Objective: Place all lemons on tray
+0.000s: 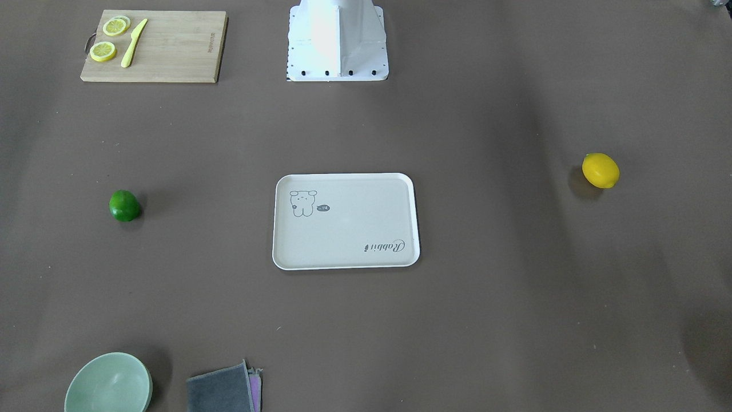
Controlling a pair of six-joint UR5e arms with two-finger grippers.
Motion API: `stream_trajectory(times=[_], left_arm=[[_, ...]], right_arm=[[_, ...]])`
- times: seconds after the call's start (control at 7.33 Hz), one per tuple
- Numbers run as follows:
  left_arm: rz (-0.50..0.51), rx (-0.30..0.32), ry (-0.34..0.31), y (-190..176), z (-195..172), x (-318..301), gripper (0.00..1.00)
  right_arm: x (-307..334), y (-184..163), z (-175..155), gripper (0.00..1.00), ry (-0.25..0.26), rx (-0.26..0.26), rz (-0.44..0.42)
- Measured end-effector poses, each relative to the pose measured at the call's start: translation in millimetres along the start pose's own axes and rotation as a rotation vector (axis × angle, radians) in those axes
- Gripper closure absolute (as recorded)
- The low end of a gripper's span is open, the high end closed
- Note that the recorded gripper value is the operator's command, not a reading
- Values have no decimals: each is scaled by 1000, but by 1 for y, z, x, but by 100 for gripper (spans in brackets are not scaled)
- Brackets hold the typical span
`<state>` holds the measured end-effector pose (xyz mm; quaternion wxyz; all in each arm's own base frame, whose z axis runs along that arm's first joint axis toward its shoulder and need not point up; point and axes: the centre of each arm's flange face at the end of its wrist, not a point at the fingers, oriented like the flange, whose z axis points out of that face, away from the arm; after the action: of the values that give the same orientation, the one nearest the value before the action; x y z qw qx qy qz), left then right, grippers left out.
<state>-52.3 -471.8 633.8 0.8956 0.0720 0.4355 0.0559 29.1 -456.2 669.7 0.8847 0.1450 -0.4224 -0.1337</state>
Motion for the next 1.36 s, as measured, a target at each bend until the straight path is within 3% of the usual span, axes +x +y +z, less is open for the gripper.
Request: stream_trajectory(times=[0.68,0.95,1.36], left_arm=[[-13,5,-28,40,-6,-1,2],[-24,-4,-45,44,-3,-6,2],[-56,-16,-95,55,-1,-16,2]], right_arm=[[3,3,7,0,25,-18,3],[2,11,9,0,2,-37,22],[-3,28,-1,0,81,-45,26]])
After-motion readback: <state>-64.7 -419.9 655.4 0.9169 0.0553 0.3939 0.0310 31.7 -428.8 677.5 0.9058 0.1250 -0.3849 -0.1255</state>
